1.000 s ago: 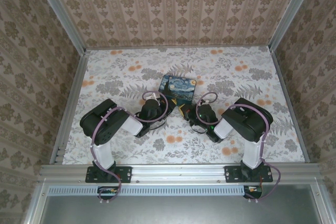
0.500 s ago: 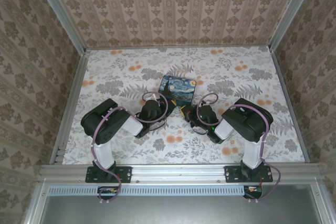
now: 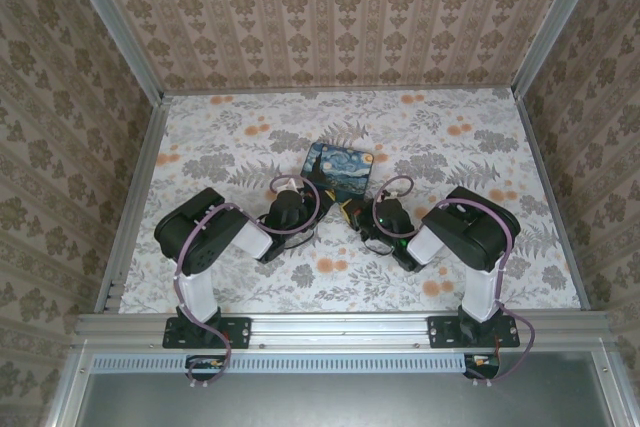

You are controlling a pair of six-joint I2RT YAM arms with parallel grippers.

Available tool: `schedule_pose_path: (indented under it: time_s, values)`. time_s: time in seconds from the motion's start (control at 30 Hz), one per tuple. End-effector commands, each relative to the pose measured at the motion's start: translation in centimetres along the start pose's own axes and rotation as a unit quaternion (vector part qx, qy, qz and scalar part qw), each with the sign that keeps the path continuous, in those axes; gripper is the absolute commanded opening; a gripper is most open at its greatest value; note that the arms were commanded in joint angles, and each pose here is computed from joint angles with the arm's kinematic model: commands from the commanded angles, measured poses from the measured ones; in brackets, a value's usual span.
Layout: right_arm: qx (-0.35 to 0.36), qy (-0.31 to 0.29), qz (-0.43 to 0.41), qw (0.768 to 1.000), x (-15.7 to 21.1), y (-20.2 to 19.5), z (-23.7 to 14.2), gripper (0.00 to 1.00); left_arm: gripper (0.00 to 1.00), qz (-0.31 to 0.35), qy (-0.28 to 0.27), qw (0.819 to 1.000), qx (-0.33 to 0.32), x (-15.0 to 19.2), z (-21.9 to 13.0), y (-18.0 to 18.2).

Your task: Unlock the padlock with the key

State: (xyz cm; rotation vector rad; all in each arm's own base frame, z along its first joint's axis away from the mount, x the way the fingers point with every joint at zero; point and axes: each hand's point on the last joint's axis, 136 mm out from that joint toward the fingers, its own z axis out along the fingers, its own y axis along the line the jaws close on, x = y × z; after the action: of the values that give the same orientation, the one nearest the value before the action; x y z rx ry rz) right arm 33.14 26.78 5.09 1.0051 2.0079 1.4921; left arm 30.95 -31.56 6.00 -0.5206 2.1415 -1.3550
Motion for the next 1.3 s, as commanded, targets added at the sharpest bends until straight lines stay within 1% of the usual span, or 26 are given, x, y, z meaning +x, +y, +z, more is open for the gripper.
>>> schedule_pose_path:
  time_s: [0.0,0.63,0.83,0.93,1.1,1.17,1.27]
  values:
    - [-0.028,0.007,-0.009,1.000,0.6,2.5,0.3,0.00,0.00,0.000,0.003,1.000,0.013,0.3,0.1,-0.5]
    - [-0.044,0.009,-0.017,0.999,1.0,4.1,0.3,0.00,0.00,-0.002,0.004,1.000,0.011,0.6,0.1,-0.1]
    - [-0.039,0.006,-0.019,0.999,0.8,3.8,0.5,0.00,0.00,-0.007,0.005,1.000,0.016,0.6,0.0,-0.3]
    - [-0.040,0.001,-0.021,0.999,0.6,3.3,0.6,0.00,0.00,-0.015,0.008,1.000,0.024,0.7,-0.1,-0.7]
    - [-0.066,-0.013,-0.030,0.997,0.1,3.1,0.5,0.00,0.00,-0.040,0.018,0.998,0.039,0.9,-0.4,-1.7]
    - [-0.061,-0.014,-0.041,0.997,0.1,2.8,0.6,0.00,0.00,-0.053,0.021,0.997,0.048,1.1,-0.5,-2.1]
    - [-0.069,-0.012,-0.061,0.996,0.2,3.4,0.5,0.00,0.00,-0.064,0.026,0.996,0.062,1.3,-0.6,-2.8]
